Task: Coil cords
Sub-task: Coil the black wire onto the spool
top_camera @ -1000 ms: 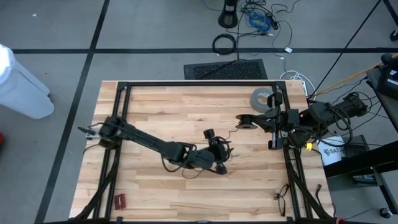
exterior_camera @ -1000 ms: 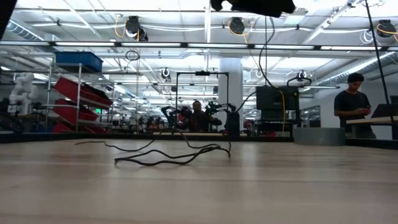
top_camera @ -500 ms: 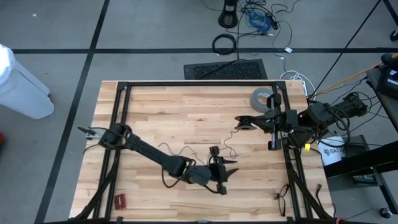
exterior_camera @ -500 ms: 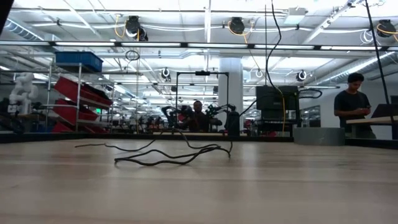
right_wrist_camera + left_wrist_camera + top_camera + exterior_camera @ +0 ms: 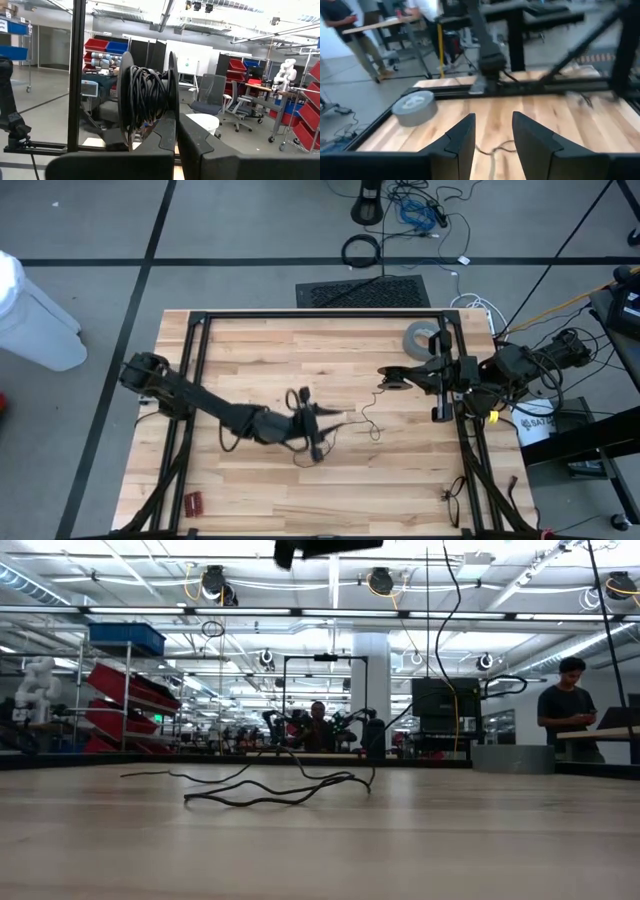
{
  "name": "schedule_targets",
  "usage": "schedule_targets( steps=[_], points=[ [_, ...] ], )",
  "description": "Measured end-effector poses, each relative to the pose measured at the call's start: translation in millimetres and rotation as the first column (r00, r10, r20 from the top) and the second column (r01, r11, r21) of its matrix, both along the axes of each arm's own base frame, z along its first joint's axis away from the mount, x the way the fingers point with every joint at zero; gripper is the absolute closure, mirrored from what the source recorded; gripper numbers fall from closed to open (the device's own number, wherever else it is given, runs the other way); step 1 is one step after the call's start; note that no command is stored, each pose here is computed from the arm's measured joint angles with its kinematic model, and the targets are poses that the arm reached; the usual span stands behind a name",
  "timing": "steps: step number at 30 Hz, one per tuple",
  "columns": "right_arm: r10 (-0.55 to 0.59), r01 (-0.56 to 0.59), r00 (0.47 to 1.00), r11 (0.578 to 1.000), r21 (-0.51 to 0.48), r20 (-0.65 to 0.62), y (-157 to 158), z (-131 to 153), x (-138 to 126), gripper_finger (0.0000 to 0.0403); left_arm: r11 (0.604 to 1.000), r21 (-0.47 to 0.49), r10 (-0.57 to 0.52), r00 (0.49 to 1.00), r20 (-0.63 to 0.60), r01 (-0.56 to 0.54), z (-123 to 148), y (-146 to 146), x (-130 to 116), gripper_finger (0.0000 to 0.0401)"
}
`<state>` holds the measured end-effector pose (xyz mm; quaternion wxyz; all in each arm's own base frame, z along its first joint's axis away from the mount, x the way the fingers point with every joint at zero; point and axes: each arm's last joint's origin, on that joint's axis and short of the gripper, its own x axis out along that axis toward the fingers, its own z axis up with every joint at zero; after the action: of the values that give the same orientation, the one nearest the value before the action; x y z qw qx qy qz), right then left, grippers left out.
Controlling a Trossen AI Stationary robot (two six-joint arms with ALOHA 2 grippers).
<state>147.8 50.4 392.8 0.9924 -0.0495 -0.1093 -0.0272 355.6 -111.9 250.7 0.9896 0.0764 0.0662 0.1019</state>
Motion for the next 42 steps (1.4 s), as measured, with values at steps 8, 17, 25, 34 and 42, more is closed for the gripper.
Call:
schedule_targets(
  steps=[8, 17, 25, 34, 42],
  points=[
    [-0.001, 0.001, 1.000, 1.000, 0.000, 0.003, 0, 0, 0, 0.0403, 0.983, -0.164, -0.071, 0.994, 0.079, 0.083, -23, 35, 8, 0.0264],
    [-0.001, 0.001, 1.000, 1.000, 0.002, 0.007, 0, 1, 0, 0.0403, 0.975, -0.159, -0.120, 0.972, 0.201, 0.153, -41, 54, 28, 0.0264],
    [-0.007, 0.007, 1.000, 1.000, -0.002, 0.001, 0, 0, 1, 0.0403, 0.966, -0.153, -0.174, 0.962, 0.211, 0.208, -53, 59, 43, 0.0223],
    [-0.008, 0.008, 1.000, 1.000, -0.003, 0.000, 1, 0, 2, 0.0403, 0.980, -0.151, -0.094, 0.970, 0.226, 0.130, -50, 62, 52, 0.0128],
    [-0.009, 0.009, 1.000, 1.000, -0.009, 0.002, 1, 0, 2, 0.0403, 0.973, -0.156, -0.131, 0.967, 0.219, 0.167, -51, 63, 52, 0.0125]
  ],
)
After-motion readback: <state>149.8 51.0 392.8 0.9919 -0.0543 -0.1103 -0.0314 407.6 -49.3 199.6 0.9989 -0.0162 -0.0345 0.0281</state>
